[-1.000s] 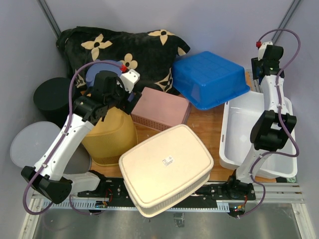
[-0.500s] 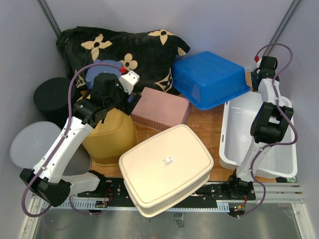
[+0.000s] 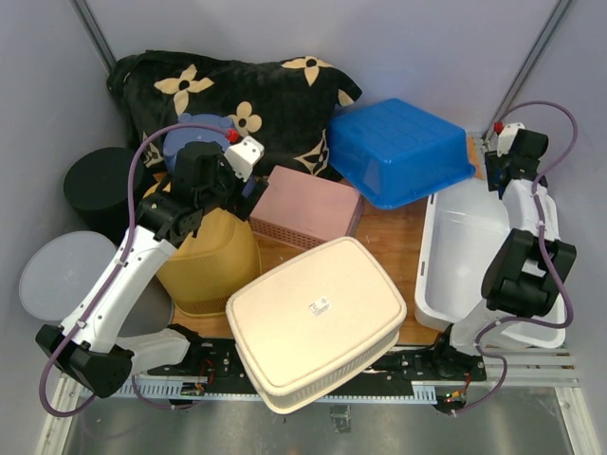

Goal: Turn the large container upside down
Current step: Adjust the container at the center of the board.

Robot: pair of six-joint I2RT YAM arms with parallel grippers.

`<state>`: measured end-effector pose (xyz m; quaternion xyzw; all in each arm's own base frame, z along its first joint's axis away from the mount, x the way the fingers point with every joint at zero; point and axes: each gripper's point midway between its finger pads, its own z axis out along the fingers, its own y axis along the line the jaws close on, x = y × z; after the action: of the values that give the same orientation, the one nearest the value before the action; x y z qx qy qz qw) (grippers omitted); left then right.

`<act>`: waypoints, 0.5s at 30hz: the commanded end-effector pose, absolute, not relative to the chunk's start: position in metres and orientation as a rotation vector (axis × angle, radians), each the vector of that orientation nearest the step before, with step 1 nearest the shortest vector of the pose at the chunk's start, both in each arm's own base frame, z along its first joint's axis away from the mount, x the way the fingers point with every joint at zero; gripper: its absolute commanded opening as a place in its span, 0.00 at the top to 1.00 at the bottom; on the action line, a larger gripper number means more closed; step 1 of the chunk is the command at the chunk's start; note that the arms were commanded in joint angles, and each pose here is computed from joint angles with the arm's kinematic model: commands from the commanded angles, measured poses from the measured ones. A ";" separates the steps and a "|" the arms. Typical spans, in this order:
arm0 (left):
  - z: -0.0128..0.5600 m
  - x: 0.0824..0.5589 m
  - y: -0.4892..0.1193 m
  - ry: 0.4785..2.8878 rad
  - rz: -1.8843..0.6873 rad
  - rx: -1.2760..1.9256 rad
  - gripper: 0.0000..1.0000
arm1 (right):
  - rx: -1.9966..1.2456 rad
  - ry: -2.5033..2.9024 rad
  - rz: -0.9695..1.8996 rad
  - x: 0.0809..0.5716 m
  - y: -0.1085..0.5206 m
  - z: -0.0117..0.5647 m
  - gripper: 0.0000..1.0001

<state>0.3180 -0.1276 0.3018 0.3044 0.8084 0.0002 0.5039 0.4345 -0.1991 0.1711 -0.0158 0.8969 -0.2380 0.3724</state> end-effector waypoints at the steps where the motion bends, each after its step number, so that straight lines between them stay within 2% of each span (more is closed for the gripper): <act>1: 0.285 0.312 -0.124 2.012 -0.007 0.743 0.01 | -0.163 2.832 -0.341 0.312 -0.182 0.059 0.41; 9: 0.280 0.319 -0.126 2.016 -0.002 0.743 0.01 | -0.153 2.930 -0.226 0.265 -0.189 0.039 0.44; 15: 0.286 0.324 -0.142 2.022 -0.079 0.779 0.01 | -0.227 2.769 -0.159 0.270 -0.157 0.104 0.44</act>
<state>0.3263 -0.1342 0.2961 0.3087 0.8107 -0.0045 0.4975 0.2673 -0.1831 0.0512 -0.0465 0.9883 -0.0785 0.1222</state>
